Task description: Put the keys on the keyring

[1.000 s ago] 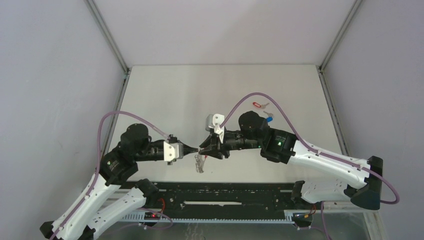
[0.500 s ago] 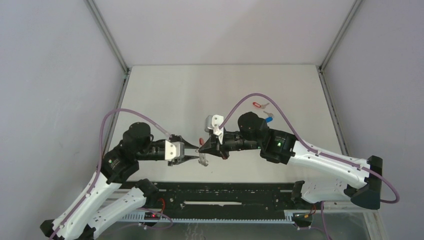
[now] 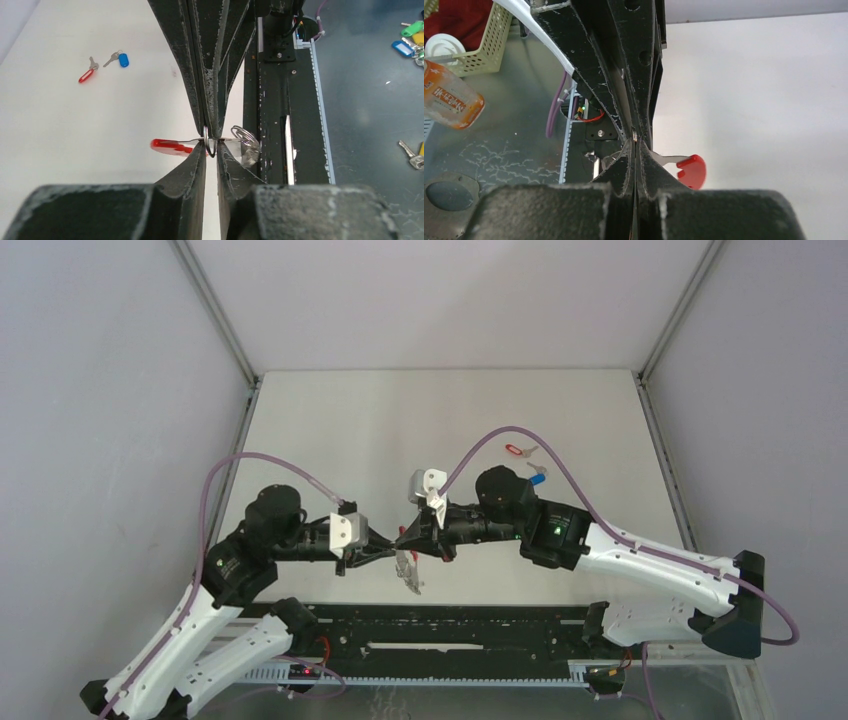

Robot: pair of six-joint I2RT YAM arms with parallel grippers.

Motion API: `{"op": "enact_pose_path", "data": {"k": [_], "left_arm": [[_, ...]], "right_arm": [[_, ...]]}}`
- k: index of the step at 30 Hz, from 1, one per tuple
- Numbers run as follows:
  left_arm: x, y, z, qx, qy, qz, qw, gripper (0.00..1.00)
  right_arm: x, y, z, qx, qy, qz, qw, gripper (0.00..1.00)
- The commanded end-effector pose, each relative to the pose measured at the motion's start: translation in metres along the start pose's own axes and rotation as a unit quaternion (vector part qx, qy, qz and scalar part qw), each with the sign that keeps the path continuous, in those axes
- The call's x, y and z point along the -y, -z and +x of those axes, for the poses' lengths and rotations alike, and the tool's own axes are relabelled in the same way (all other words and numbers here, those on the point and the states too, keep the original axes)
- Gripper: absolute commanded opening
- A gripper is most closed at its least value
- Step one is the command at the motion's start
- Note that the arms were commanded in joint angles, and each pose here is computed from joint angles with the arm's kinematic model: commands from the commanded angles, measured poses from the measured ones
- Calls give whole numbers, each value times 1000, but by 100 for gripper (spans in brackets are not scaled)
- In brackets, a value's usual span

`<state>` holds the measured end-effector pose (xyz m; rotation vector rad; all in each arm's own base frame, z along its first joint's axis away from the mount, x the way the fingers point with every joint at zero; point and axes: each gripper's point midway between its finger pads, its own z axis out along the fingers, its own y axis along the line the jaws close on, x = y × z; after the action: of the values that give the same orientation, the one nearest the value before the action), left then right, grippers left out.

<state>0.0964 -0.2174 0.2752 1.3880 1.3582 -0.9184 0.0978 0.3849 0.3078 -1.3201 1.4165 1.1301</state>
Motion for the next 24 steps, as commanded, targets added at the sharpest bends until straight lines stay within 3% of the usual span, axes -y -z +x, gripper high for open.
{"op": "enact_pose_path", "data": {"k": [1,7,11,15,21,24], "left_arm": [[3,6,-28,37,2,0,999,17],[3,6,-35,42,1,4,999,15],[0,7,-30,35,-6,-5,999,1],[-4,9,-32,36,-13,-20,999,0],[-6,12,-26,20,-74,-18,997,0],[-5,13,-21,13,-111,-14,994,0]], "right_arm": [[-9,1,-29,54,6,-3,999,0],[-11,-1,-27,50,5,-1,999,0],[-11,1,-26,53,5,0,999,0],[-15,1,-21,45,0,-7,999,0],[2,28,-34,63,-25,11,998,44],[30,52,-45,86,-63,52,993,54]]}}
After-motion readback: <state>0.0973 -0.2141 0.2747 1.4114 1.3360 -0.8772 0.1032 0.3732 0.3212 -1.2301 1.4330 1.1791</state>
